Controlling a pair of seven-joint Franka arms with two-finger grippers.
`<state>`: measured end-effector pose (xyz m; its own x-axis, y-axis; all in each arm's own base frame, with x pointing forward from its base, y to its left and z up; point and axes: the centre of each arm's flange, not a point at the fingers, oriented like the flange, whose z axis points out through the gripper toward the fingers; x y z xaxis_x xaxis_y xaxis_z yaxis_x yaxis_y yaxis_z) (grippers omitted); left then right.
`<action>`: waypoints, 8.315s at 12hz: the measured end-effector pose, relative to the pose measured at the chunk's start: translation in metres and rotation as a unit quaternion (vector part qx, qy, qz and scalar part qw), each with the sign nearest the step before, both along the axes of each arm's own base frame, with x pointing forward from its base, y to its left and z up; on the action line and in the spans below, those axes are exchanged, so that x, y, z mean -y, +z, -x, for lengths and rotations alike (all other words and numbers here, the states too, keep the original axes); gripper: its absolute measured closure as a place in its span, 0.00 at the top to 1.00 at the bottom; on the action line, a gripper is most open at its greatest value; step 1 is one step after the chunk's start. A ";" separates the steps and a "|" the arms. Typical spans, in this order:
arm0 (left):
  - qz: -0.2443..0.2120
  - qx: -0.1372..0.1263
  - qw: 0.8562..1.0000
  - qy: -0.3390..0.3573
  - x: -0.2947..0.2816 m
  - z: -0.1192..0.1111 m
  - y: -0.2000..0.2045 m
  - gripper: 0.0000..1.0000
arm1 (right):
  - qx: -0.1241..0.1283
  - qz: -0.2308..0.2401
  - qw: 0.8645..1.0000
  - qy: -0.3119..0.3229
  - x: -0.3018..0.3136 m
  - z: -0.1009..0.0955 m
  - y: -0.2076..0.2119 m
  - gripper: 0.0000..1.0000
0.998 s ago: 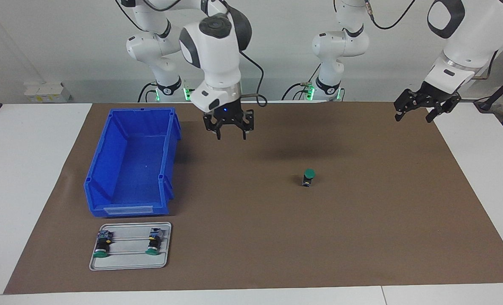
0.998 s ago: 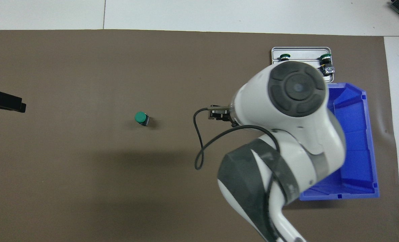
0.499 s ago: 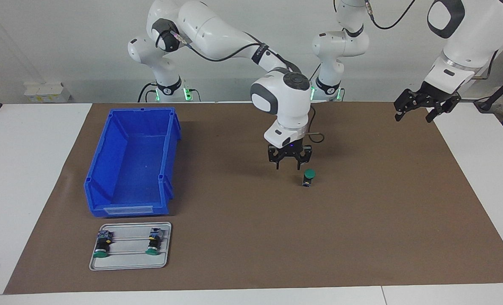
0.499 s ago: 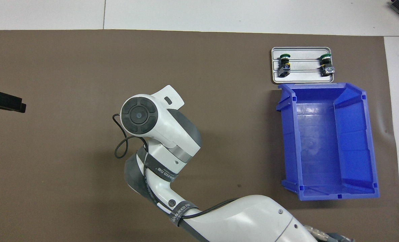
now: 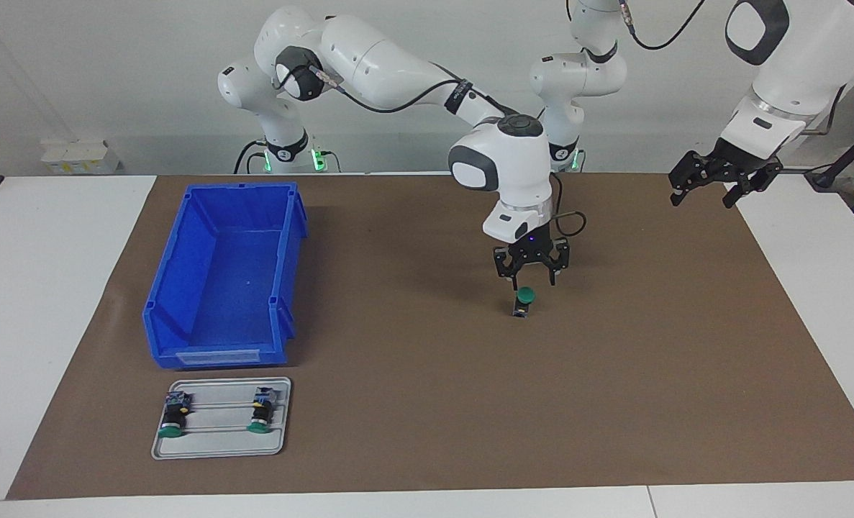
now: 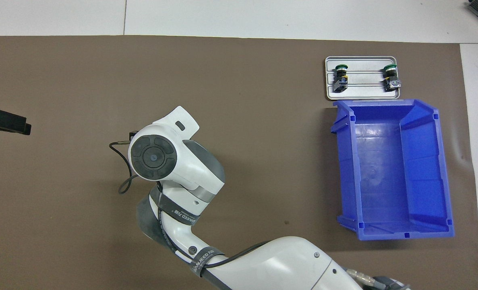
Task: Place and press button with both arms
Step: 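Grasp the upright green-black part with the right gripper, then carry the part over the blue bin with the right gripper, then lower the part into the blue bin and open the right gripper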
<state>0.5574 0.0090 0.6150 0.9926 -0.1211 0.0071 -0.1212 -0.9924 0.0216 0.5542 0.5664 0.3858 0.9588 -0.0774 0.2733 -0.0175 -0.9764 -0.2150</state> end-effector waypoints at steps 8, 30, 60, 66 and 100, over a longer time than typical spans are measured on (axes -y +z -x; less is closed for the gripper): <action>0.000 0.000 1.000 0.000 0.000 0.000 0.000 1.00 | -0.004 0.049 0.998 0.027 -0.012 0.013 -0.054 0.81; 0.000 0.000 1.000 0.000 0.000 0.000 0.000 1.00 | 0.015 0.051 0.998 0.028 -0.013 0.005 -0.057 0.46; 0.000 0.000 1.000 0.000 0.000 0.000 0.000 1.00 | -0.106 0.099 0.986 -0.087 0.495 -0.125 0.176 0.39; 0.000 0.000 1.000 0.000 0.000 0.000 0.000 1.00 | -0.108 0.091 0.988 -0.060 0.574 -0.069 0.091 0.39; 0.000 0.000 1.000 0.000 0.000 0.000 0.000 1.00 | -0.026 0.088 0.993 -0.074 0.592 -0.004 -0.062 0.48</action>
